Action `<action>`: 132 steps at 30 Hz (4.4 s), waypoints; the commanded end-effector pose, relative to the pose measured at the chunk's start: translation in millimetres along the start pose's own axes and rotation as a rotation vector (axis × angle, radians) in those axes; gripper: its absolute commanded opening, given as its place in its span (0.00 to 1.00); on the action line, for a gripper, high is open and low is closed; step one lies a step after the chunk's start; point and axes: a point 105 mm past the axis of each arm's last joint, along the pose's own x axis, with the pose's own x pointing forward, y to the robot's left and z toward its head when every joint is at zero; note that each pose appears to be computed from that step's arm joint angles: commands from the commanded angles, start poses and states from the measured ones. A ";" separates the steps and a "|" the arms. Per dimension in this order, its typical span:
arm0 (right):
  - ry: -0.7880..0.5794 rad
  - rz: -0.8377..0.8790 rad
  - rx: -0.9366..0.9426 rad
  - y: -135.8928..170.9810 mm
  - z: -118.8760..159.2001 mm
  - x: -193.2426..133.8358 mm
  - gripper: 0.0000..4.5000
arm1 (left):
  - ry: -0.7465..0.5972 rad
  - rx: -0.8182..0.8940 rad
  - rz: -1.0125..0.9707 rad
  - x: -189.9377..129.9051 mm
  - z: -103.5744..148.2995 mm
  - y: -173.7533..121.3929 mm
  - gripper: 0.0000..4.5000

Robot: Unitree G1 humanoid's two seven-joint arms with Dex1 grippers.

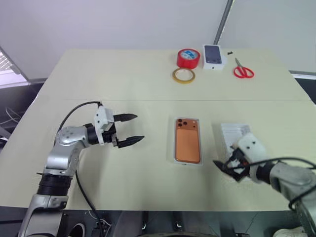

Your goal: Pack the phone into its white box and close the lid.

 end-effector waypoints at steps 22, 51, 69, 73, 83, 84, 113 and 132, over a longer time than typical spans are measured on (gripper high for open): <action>0.091 0.022 0.269 -13.9 25.9 15.9 0.99 | -0.070 0.045 -0.142 4.2 0.1 -31.3 0.98; -0.282 0.049 0.482 -21.8 103.6 42.3 0.01 | -0.092 -0.012 -0.043 14.4 -1.0 -22.6 1.00; -0.604 0.877 0.813 86.3 163.1 7.2 0.01 | -0.113 -0.138 0.138 27.1 8.8 1.2 1.00; -0.548 0.954 0.878 93.2 161.2 0.7 0.01 | -0.131 -0.152 0.161 24.2 13.1 4.4 1.00; -0.420 0.990 1.130 96.9 151.9 20.6 0.01 | -0.177 -0.167 0.148 18.6 23.6 -6.8 1.00; -0.400 0.986 1.120 96.7 148.7 22.7 0.01 | -0.174 -0.159 0.147 18.7 22.6 -9.3 1.00; -0.321 0.830 1.260 79.8 121.5 64.9 0.00 | -0.106 -0.264 0.101 57.0 -25.2 -32.1 0.01; -0.493 0.317 0.792 -20.8 75.6 34.8 0.76 | -0.166 -0.285 0.046 108.8 -27.1 -42.5 0.00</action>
